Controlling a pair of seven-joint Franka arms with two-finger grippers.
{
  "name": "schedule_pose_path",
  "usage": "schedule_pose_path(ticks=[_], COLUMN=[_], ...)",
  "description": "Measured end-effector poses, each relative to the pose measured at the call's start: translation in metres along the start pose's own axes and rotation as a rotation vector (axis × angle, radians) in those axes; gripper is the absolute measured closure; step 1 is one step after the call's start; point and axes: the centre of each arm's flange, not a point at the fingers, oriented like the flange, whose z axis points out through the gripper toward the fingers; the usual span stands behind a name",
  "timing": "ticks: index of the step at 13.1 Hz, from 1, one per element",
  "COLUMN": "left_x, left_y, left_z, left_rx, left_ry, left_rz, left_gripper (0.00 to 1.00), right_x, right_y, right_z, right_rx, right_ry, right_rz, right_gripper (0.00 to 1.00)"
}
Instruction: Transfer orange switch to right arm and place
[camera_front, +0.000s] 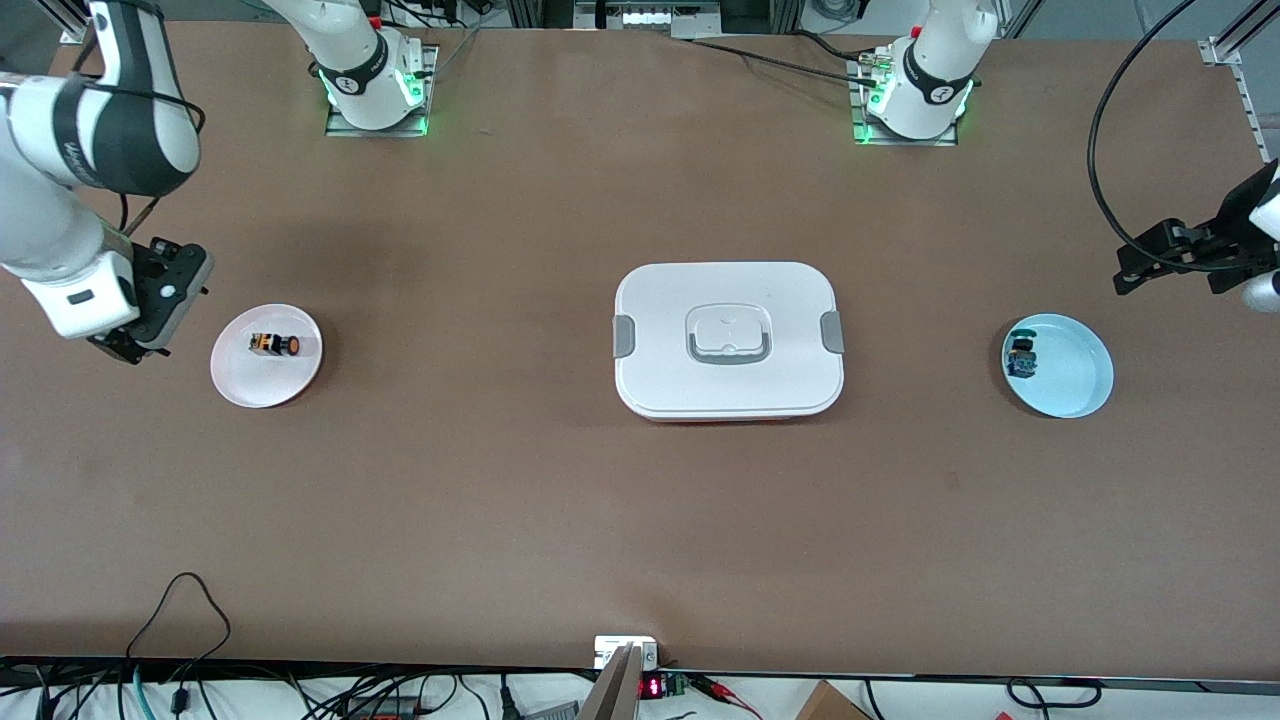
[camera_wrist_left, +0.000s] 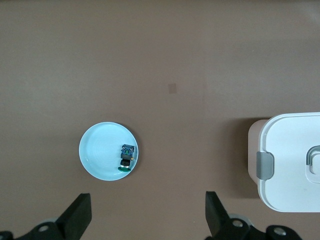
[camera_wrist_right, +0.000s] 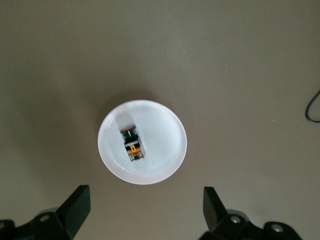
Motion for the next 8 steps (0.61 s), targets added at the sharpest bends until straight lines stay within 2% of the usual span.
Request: schedule_pose_path(ticks=[2, 4, 6, 8], left_x=[0.000, 0.000, 0.000, 0.000], left_y=[0.000, 0.000, 0.000, 0.000], left_z=[0.000, 0.000, 0.000, 0.000], left_rx=[0.000, 0.000, 0.000, 0.000], left_ry=[0.000, -0.001, -0.001, -0.001], left_rz=[0.000, 0.000, 0.000, 0.000], left_gripper=[0.00, 0.00, 0.00, 0.00], right_x=[0.001, 0.007, 0.018, 0.024], right_y=[0.003, -0.006, -0.022, -0.037], right_z=[-0.023, -0.041, -0.049, -0.047], right_rx=[0.025, 0.104, 0.205, 0.284], right_ry=[0.010, -0.019, -0.061, -0.140], right_rz=[0.238, 0.487, 0.720, 0.881], right_gripper=[0.00, 0.00, 0.00, 0.00])
